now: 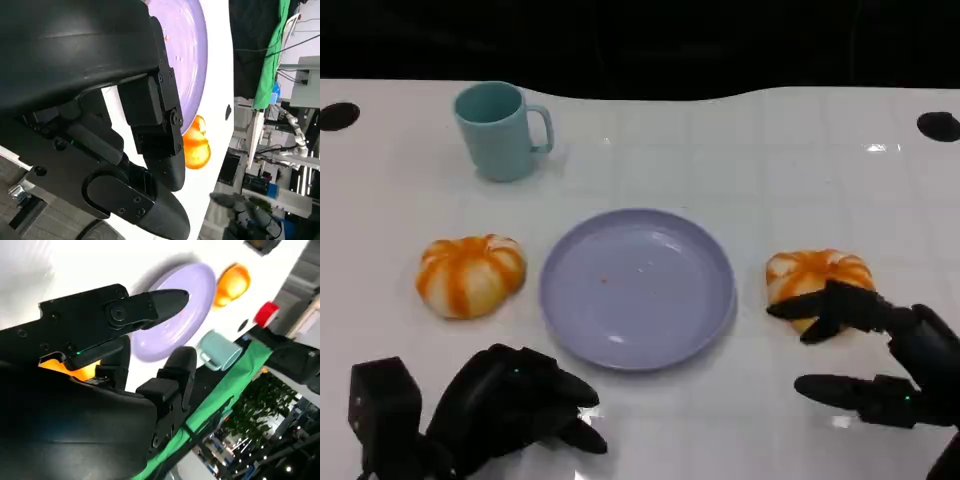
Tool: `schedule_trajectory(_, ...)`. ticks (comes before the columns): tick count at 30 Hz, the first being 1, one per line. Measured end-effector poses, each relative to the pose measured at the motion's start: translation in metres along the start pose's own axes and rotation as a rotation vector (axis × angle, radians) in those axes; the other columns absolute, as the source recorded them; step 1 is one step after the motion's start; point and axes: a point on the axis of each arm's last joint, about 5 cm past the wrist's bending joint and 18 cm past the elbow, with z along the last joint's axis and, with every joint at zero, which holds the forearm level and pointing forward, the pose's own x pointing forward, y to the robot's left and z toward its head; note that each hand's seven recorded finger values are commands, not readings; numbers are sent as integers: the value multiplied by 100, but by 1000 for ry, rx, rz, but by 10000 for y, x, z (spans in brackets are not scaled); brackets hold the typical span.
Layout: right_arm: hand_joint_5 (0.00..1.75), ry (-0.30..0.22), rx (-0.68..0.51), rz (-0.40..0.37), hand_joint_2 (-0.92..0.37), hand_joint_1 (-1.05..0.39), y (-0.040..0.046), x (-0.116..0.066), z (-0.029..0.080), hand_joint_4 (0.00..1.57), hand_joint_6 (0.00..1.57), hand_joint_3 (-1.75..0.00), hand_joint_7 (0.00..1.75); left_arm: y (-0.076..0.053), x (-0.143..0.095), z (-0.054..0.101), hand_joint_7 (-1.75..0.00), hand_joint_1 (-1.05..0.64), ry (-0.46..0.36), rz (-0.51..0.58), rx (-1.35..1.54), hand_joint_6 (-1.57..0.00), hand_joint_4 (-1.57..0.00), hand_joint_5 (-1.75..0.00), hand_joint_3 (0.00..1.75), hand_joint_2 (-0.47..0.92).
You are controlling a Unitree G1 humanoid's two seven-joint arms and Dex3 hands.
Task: Grasp the bread from the table and place it into the plate.
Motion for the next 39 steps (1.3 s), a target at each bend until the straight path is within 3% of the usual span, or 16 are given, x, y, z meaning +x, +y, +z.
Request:
schedule_trajectory(3, 65, 10, -92, 6, -92, -53, -69, 6, -1, 20, 40, -5, 7, -1, -4, -4, -2, -105, -4, 0, 8, -156, -157, -23, 1, 78)
schedule_trajectory(7, 39, 18, -212, 0, -91, -50, -148, 12, 12, 23, 36, -1, 1, -1, -8, -17, -2, -105, -1, 1, 12, -157, -157, -22, 1, 78)
schedule_trajectory(12, 31, 48, -375, -22, -89, -48, -235, 43, 50, 21, 31, 0, 0, 1, -1, -16, -1, -105, -2, 0, 13, -156, -157, -22, 0, 76)
schedule_trajectory(17, 25, 104, -512, 12, -88, -49, -275, 69, 45, 15, 28, 0, 0, 6, 19, -7, -1, -105, -4, -3, 15, -157, -157, -22, 1, 78)
schedule_trajectory(28, 23, 137, -682, 98, -87, -52, -199, 281, 26, 8, 22, 0, 0, 9, 21, -3, -1, -105, -9, -1, 20, -157, -157, -23, 0, 77)
schedule_trajectory(39, 25, 182, -730, 145, -86, -50, -44, 504, -140, 10, 23, 0, 0, 8, 30, 7, -2, -105, -12, -4, 20, -157, -157, -23, 0, 76)
